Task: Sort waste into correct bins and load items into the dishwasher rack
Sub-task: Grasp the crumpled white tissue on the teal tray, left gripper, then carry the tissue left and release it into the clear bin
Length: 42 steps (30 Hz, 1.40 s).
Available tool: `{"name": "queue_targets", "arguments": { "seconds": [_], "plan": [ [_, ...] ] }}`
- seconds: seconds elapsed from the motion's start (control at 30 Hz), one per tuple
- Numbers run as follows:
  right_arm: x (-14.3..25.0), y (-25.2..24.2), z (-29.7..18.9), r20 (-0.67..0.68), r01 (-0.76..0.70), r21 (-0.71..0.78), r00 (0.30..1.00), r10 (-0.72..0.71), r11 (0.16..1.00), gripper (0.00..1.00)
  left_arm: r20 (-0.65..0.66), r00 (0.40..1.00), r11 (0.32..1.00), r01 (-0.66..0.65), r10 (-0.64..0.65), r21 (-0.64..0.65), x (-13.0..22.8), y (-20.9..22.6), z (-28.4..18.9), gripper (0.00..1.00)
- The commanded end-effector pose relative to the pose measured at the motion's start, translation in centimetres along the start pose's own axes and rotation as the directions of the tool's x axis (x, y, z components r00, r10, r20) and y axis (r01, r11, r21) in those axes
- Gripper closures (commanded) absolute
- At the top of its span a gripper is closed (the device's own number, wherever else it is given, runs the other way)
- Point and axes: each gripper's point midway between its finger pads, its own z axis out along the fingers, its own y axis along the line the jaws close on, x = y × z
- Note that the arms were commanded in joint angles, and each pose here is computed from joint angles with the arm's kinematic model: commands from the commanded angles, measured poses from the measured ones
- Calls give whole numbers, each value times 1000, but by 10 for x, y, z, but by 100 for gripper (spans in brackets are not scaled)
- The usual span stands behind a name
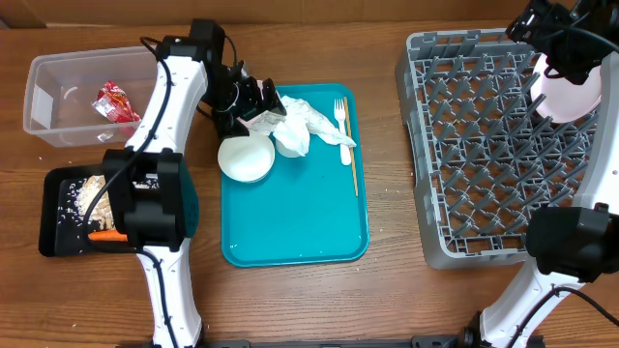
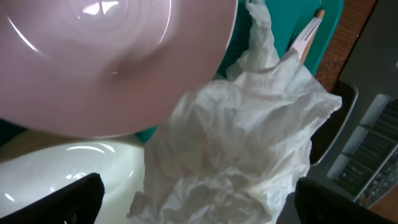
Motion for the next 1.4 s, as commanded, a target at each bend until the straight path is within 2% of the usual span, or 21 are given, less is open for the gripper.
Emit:
{"name": "queue_targets", "arguments": {
  "seconds": [0.0,0.07,0.13,0.17,0.2,0.33,0.37,0.43,0.47,0.53,0.7,0.83,0.9,0.97,1.1,1.17,1.27,1.3,1.33,1.37],
  "plan": [
    [-2,-1,0,8,-2,2,1000,2,1000,0,5,999,999,-47,46,27,-3,-5,5,4],
    [-2,-1,0,8,-2,2,1000,2,1000,0,5,999,999,-47,46,27,-3,-5,5,9],
    [-2,-1,0,8,-2,2,1000,2,1000,0,5,999,999,-46,46,27,-3,-5,5,19],
    [-2,-1,0,8,-2,2,1000,2,1000,0,7,999,998,-48,48,28,-4,-5,5,29],
    [-2,-1,0,8,-2,2,1000,2,1000,0,7,999,998,-48,48,28,-4,-6,5,36],
    [-2,-1,0,8,-2,2,1000,2,1000,0,8,999,998,-49,49,27,-4,-5,5,42],
    [-2,-1,0,8,-2,2,1000,2,1000,0,10,999,998,-50,50,27,-4,-6,5,48],
    [-2,-1,0,8,-2,2,1000,2,1000,0,19,998,998,-52,52,31,-7,-6,3,66],
    [-2,-1,0,8,-2,2,1000,2,1000,0,27,998,998,-53,53,34,-9,-7,0,80],
    [-2,-1,0,8,-2,2,1000,2,1000,0,49,998,998,-46,44,46,-13,-11,-11,96],
    [-2,-1,0,8,-2,2,1000,2,1000,0,97,993,990,-84,74,112,-17,-42,-53,96],
    [-2,-1,0,8,-2,2,1000,2,1000,0,154,977,948,-185,149,258,-15,-87,-97,96],
    [-2,-1,0,8,-2,2,1000,2,1000,0,220,963,941,-214,157,264,-24,-91,-120,96],
    [-2,-1,0,8,-2,2,1000,2,1000,0,272,956,957,-174,108,230,-37,-79,-136,96],
    [-2,-1,0,8,-2,2,1000,2,1000,0,399,911,989,48,-102,142,-74,-15,-171,96],
    [-2,-1,0,8,-2,2,1000,2,1000,0,505,829,970,230,-239,80,-95,43,-199,96],
    [-2,-1,0,8,-2,2,1000,2,1000,0,628,722,933,360,-291,19,-112,101,-232,95],
    [-2,-1,0,8,-2,2,1000,2,1000,0,683,669,908,419,-295,-18,-116,128,-249,91],
    [-2,-1,0,8,-2,2,1000,2,1000,0,726,621,877,477,-296,-50,-118,154,-262,77],
    [-2,-1,0,8,-2,2,1000,2,1000,0,742,599,860,507,-299,-63,-117,168,-269,59]
  ]
}}
